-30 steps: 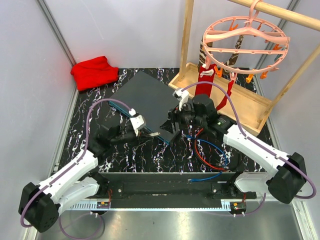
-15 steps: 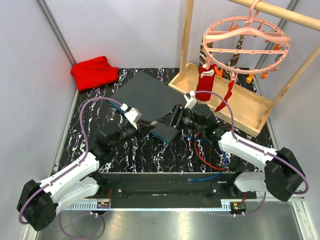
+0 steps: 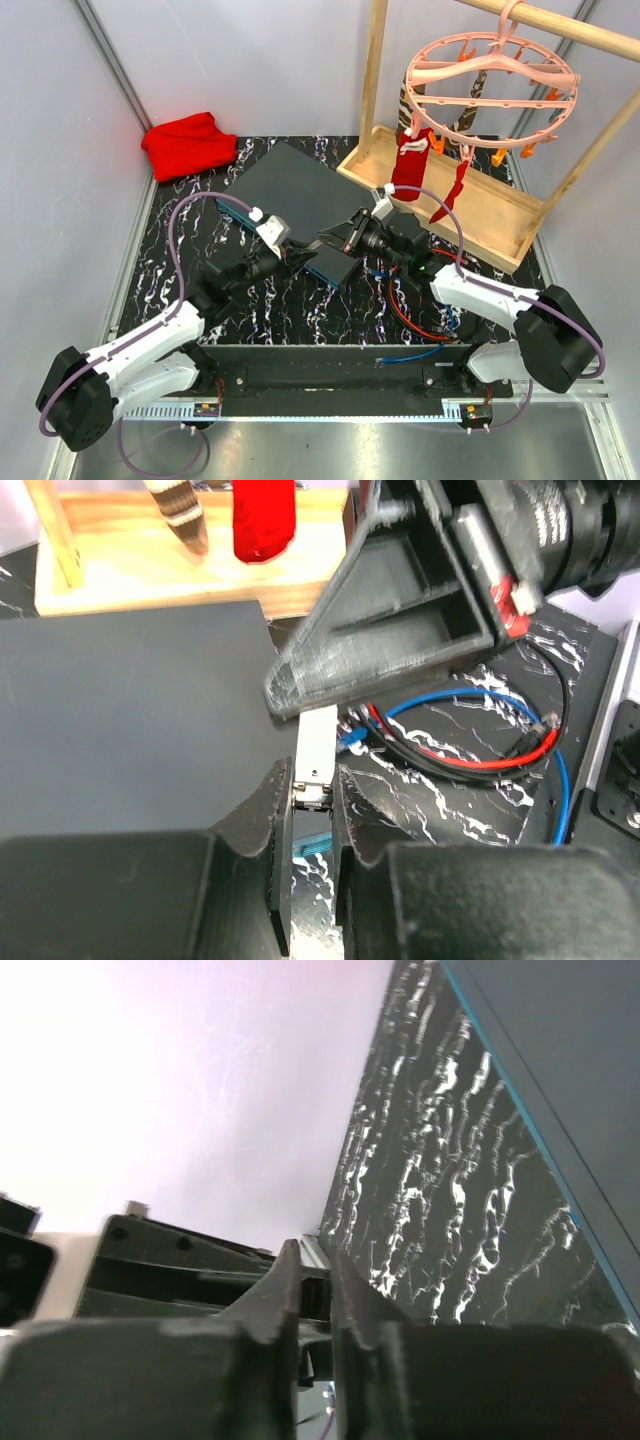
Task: Insert the plug into the switch port
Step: Pick up the plug from the center of the board.
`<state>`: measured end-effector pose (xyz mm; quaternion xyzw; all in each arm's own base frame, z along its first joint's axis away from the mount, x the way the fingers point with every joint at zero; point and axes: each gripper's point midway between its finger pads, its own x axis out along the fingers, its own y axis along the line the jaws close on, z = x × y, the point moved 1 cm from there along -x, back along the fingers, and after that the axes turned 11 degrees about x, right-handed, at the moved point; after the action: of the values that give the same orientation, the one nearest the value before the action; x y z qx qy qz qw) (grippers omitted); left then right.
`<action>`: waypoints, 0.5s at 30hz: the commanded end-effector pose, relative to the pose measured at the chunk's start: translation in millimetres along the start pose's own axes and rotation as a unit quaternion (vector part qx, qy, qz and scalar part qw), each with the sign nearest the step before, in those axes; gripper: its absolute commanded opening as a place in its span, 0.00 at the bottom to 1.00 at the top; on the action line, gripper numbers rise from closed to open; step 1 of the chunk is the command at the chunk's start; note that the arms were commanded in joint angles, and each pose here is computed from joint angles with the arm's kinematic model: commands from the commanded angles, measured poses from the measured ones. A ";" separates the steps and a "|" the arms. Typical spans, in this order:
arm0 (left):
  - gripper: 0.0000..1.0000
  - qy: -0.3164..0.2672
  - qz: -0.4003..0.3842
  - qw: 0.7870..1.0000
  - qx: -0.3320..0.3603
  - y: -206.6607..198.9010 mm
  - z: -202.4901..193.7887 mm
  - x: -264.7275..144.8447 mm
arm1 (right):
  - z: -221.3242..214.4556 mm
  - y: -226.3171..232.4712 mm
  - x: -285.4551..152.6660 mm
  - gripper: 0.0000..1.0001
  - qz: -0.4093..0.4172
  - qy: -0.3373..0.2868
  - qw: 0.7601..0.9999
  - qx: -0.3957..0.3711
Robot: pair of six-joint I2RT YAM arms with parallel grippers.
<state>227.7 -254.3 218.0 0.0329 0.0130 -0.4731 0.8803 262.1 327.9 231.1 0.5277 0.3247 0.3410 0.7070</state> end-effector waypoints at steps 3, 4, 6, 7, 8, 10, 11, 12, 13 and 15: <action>0.37 -0.007 0.024 0.999 0.036 10.5 18.0 -0.4 | 16.1 12.2 -1.0 0.00 0.032 -0.024 0.999 -0.006; 0.45 -0.007 0.029 0.999 0.044 13.2 24.6 -0.8 | 15.1 10.8 -1.0 0.00 0.031 -0.021 0.999 -0.009; 0.48 0.012 0.033 0.998 0.059 15.9 25.2 -4.4 | 15.1 11.1 -2.2 0.00 0.033 -0.019 0.999 -0.015; 0.51 0.016 0.037 0.997 0.059 17.3 26.1 -6.0 | 14.7 10.0 -2.5 0.00 0.031 -0.018 0.999 -0.019; 0.52 0.032 0.036 0.997 0.067 18.1 21.3 -8.7 | 15.0 10.3 -3.1 0.00 0.031 -0.018 0.999 -0.020; 0.54 0.034 0.033 0.996 0.081 18.4 28.3 -10.5 | 16.3 7.8 -3.6 0.00 0.027 -0.020 0.999 -0.019; 0.56 0.049 0.029 0.995 0.080 17.4 23.2 -12.1 | 16.3 5.9 -4.4 0.00 0.025 -0.019 0.999 -0.018; 0.56 0.052 0.028 0.995 0.086 18.9 26.5 -11.5 | 16.7 5.8 -4.6 0.00 0.025 -0.019 0.999 -0.018; 0.56 0.057 0.023 0.994 0.085 18.1 26.9 -11.4 | 16.3 5.8 -4.4 0.00 0.025 -0.016 0.999 -0.020; 0.56 0.068 0.014 0.994 0.083 17.1 30.1 -9.2 | 16.5 6.7 -4.1 0.00 0.025 -0.015 0.999 -0.024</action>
<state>232.3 -240.0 226.3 0.1153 0.0428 -0.4552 0.8818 270.9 318.8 229.2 0.5309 0.3139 0.3362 0.7118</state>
